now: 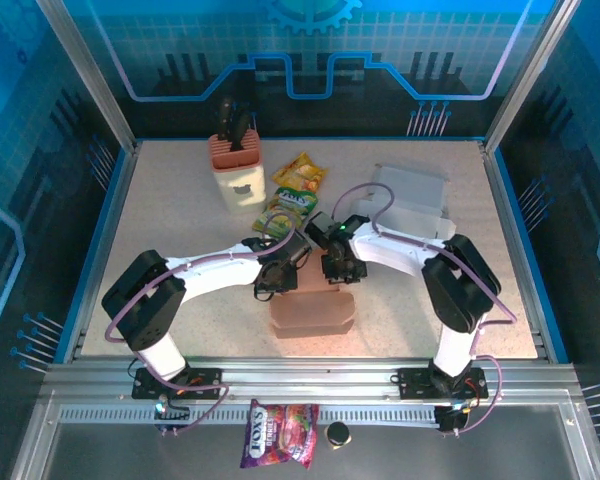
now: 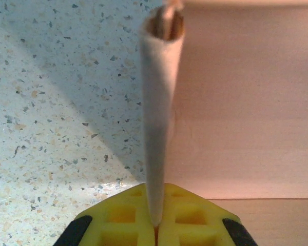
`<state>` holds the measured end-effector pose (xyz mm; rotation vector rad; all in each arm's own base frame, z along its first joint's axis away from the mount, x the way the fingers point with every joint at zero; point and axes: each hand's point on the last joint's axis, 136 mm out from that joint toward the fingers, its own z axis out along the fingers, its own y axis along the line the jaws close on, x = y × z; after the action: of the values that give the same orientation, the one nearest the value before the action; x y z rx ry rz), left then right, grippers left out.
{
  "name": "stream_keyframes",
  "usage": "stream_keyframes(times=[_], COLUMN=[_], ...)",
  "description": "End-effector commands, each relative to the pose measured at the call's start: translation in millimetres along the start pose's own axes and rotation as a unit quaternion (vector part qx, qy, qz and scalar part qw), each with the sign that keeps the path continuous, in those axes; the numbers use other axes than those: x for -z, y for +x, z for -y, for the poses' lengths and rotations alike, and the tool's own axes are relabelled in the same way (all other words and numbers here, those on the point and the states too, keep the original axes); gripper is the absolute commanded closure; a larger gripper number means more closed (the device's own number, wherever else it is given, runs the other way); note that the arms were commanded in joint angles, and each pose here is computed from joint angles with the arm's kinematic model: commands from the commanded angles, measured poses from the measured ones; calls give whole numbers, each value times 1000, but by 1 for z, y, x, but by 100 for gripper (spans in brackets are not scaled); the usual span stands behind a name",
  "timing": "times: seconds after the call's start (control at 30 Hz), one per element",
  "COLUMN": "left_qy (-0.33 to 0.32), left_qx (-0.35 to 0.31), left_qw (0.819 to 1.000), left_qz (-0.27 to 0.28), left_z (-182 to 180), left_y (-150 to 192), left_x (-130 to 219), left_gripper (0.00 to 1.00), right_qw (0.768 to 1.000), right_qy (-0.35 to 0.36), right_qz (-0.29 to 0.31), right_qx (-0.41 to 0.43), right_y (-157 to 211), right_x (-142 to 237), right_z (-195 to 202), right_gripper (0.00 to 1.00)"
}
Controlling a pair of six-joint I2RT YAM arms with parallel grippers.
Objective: Fold the paper box
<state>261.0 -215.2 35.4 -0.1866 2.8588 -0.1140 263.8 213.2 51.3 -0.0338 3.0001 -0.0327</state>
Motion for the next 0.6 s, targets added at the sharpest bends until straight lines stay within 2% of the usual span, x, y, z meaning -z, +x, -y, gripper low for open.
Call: stream_keyframes(times=[0.0, 0.1, 0.2, 0.33, 0.57], left_qy=[-32, -31, -30, -30, -30], left_qx=[-11, -13, -13, -14, -16], left_qw=[999, 999, 999, 999, 999], left_qz=[-22, -23, -24, -24, -25], left_z=[-17, -16, -15, -14, -12], left_y=[14, 14, 13, 12, 12], left_x=[-4, -4, -4, -4, -5], left_gripper=[100, 100, 100, 100, 100], right_qw=[999, 998, 997, 998, 999], right_qy=[-29, -48, -48, -35, -20], right_qz=[30, 51, 52, 45, 36], right_qx=[-9, -9, -8, 1, 6], right_y=[-16, -29, -39, -44, -46], right_x=[23, 34, 33, 24, 9], right_z=[5, 3, 3, 3, 0], right_gripper=[60, 53, 51, 55, 68])
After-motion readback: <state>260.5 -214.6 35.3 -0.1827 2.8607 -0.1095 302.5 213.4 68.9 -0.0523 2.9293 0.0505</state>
